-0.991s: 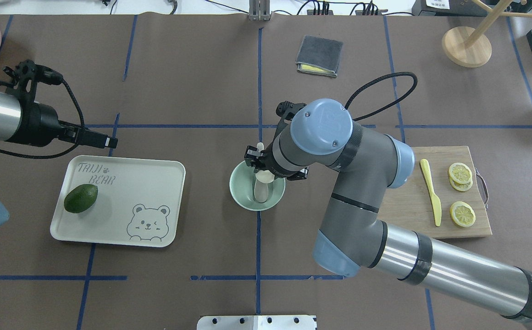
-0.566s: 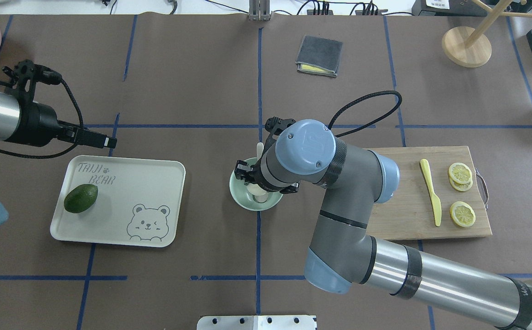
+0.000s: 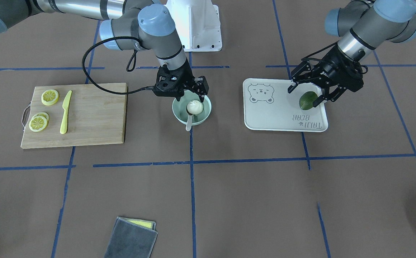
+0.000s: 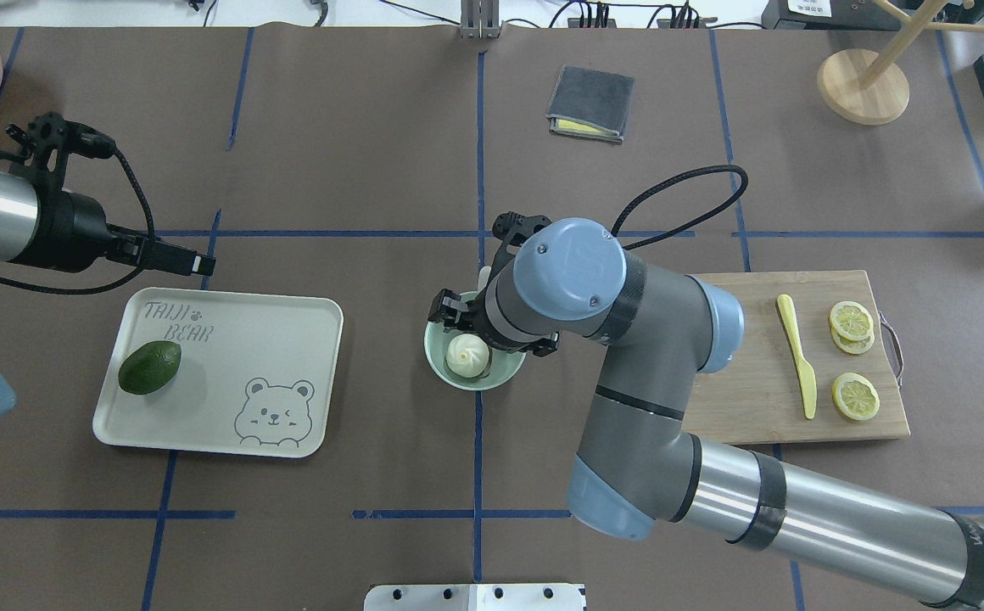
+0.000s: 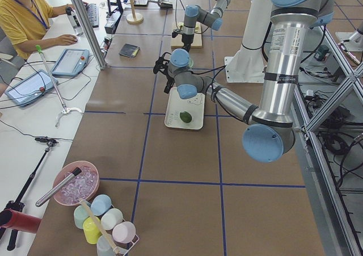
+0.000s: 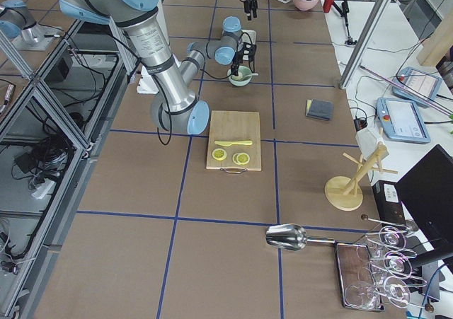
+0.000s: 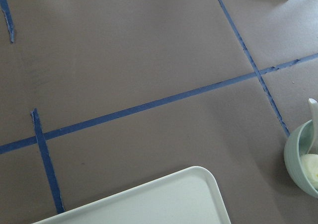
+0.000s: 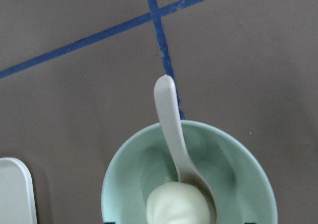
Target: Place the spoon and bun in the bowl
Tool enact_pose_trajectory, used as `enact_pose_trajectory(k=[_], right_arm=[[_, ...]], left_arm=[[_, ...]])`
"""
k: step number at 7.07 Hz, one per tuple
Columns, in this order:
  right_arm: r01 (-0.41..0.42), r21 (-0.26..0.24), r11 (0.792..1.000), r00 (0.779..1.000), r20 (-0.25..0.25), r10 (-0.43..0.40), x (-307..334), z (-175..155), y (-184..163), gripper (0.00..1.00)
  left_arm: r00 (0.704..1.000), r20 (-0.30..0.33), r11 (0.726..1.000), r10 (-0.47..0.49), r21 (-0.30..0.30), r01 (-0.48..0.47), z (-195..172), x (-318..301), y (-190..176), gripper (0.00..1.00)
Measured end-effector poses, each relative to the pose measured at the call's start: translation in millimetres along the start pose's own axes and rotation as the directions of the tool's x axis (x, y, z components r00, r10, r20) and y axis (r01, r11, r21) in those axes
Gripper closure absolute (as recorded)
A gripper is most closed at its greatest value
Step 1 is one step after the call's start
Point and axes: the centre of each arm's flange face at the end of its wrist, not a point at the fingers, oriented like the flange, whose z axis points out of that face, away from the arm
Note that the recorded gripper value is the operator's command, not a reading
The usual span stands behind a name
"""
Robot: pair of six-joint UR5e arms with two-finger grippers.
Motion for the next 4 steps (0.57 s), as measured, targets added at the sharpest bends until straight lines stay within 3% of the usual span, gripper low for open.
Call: enact_pose_trajectory(k=[2,4], right_arm=[[-0.03,-0.023,0.999,1.0,-0.009,0.03,99.9,-59.7,-51.3,0.0],[0.065,-0.063,0.996,0.996,-0.061,-0.069,236.1,-129.1,-134.5,0.0]], left_arm=[[0.992,0.073,0.994,0.107,-0.013,-0.106,-14.3,-50.2,13.1,0.01],[0.953,0.176,0.969,0.247,-0.045,-0.243,-55.4,-139.0,24.8,0.01]])
